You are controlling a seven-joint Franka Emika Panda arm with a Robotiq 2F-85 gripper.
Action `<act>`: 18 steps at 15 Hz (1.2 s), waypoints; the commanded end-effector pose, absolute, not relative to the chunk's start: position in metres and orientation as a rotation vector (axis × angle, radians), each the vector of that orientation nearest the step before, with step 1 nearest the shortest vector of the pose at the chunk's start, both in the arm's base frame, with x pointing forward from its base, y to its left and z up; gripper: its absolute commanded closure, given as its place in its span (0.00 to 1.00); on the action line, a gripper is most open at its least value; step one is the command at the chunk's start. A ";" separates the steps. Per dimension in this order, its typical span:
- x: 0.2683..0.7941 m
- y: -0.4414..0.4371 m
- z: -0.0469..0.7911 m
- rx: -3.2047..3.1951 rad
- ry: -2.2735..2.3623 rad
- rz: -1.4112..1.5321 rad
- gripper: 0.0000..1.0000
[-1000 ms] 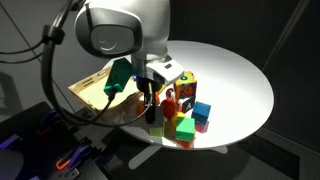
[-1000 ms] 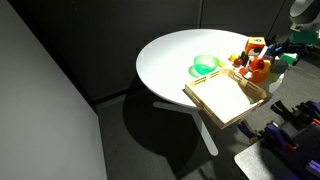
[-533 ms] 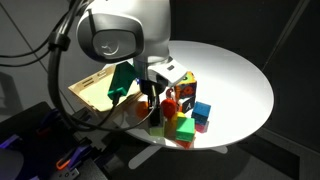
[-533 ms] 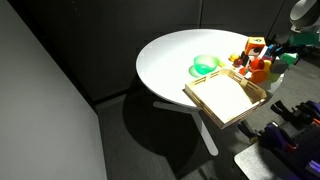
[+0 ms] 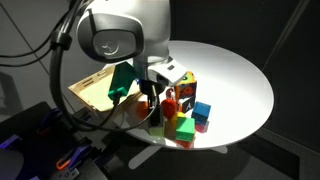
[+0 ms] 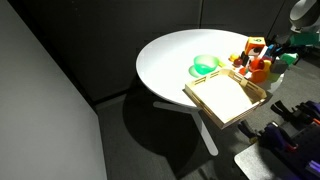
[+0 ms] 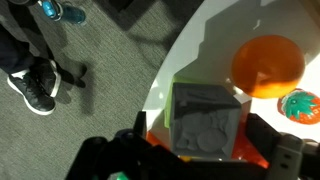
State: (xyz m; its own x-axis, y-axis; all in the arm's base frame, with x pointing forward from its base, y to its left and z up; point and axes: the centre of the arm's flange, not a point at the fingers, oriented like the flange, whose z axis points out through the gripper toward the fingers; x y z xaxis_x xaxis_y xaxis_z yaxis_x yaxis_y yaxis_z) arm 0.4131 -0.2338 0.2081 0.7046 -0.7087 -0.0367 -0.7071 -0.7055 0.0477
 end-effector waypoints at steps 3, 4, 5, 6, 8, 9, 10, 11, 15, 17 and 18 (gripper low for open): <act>0.413 -0.234 0.208 2.873 -1.192 -0.081 0.00; 0.413 -0.234 0.208 2.873 -1.192 -0.081 0.00; 0.413 -0.234 0.208 2.873 -1.192 -0.081 0.00; 0.413 -0.234 0.208 2.873 -1.192 -0.081 0.00; 0.413 -0.234 0.208 2.873 -1.191 -0.081 0.00; 0.413 -0.234 0.208 2.873 -1.191 -0.081 0.00; 0.413 -0.234 0.208 2.874 -1.191 -0.081 0.00; 0.413 -0.233 0.208 2.876 -1.189 -0.076 0.00; 0.413 -0.232 0.207 2.886 -1.179 -0.077 0.00; 0.413 -0.231 0.208 2.909 -1.156 -0.082 0.00; 0.414 -0.230 0.208 2.920 -1.150 -0.091 0.00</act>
State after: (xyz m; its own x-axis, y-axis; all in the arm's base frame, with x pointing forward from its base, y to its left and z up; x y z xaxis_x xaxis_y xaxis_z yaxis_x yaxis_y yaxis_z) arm 0.4136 -0.2303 0.2065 0.7133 -0.6997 -0.0404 -0.6981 -0.7144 0.0468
